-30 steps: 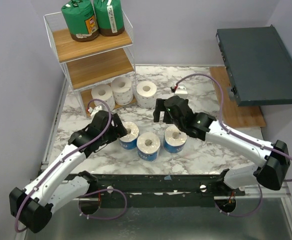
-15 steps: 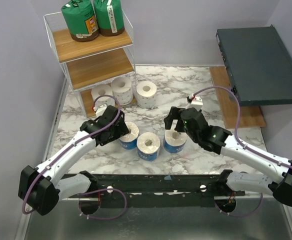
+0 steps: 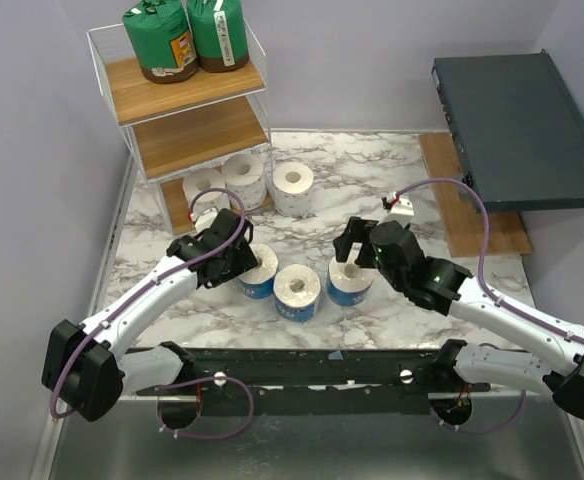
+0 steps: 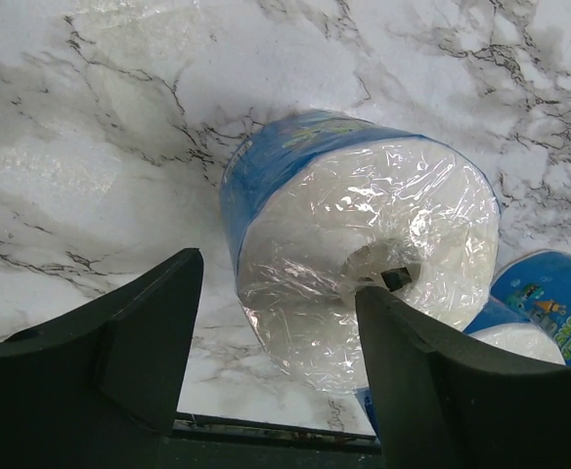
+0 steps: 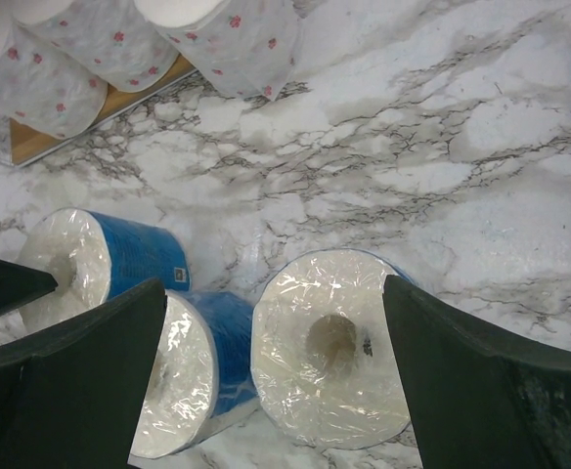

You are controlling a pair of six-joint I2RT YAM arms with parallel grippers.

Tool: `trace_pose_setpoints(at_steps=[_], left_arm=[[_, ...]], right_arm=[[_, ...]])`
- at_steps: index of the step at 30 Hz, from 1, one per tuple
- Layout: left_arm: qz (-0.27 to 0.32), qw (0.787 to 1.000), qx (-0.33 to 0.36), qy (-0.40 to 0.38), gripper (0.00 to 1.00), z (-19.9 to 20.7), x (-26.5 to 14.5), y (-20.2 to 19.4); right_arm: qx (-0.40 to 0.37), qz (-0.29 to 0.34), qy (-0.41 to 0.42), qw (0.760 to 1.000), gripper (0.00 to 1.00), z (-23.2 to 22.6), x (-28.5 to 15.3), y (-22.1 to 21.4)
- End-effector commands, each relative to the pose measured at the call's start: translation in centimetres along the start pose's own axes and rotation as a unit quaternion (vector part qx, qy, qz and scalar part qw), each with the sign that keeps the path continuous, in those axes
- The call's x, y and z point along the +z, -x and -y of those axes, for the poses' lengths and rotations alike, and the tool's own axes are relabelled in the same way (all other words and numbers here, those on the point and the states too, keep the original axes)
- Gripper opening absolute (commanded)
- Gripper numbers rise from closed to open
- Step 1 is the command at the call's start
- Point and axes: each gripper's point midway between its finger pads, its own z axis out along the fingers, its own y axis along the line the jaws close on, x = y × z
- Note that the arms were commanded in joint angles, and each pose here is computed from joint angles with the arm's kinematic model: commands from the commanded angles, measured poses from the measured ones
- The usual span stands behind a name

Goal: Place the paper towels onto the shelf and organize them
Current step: Pick up the paper towel from the center of the board.

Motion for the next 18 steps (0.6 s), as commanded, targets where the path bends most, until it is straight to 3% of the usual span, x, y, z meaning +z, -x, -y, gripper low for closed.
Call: trace_pose_setpoints(at_steps=[1, 18], left_arm=[[-0.007, 1.0, -0.003, 0.001, 0.67, -0.1, 0.9, -0.7], [-0.009, 1.0, -0.007, 0.006, 0.38, -0.5, 1.4, -1.1]], right_arm=[[0.006, 0.009, -0.013, 1.0, 0.95, 0.7, -0.1, 0.0], [0.014, 0.021, -0.026, 0.999, 0.94, 1.7, -0.5, 0.0]])
